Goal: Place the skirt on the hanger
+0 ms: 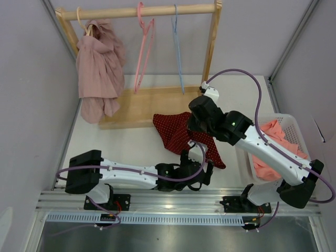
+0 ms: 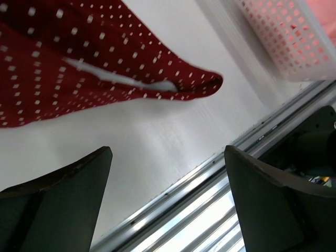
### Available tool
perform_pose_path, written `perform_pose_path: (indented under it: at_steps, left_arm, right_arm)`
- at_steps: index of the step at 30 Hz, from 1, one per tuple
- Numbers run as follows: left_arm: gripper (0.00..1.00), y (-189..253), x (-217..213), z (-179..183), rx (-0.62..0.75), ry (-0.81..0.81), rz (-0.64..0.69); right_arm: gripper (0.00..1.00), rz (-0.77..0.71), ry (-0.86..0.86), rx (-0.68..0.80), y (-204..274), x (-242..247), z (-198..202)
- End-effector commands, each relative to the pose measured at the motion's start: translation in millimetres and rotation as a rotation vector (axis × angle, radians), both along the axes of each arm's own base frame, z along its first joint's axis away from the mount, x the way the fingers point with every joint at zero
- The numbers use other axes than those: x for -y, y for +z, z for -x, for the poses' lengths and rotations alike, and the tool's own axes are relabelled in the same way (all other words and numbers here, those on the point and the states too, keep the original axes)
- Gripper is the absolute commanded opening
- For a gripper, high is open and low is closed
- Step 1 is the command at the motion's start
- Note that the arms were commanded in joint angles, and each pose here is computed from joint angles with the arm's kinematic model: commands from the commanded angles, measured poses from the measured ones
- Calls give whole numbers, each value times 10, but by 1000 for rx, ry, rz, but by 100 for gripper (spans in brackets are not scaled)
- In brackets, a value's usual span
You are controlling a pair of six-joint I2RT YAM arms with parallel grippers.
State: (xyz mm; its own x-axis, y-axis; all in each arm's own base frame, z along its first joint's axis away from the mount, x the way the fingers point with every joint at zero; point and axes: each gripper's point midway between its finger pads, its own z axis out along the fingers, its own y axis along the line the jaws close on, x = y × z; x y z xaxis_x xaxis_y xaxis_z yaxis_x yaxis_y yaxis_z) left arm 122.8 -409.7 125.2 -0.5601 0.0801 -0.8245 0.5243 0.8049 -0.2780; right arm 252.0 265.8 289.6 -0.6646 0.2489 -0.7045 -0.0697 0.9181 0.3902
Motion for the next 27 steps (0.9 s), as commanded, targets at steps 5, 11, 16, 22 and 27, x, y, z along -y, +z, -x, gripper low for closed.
perform_pose_path:
  at_steps: [5,11,16,22,27]
  left_arm:
    - [98,324,409,-144,22,112,159]
    - [99,74,482,-169,-21,165,95]
    - [99,-29,473,-179,-79,222,50]
    - [99,-205,409,-323,-137,292,45]
    - [97,-338,401,-429,-160,315,36]
  right_arm:
    - [0,-7,1,21,80,-15,-9]
    - [0,-14,11,18,78,-42,-4]
    - [0,-16,17,14,64,-58,9]
    - [0,-19,17,14,50,-73,2]
    - [0,-17,18,18,65,-84,-10]
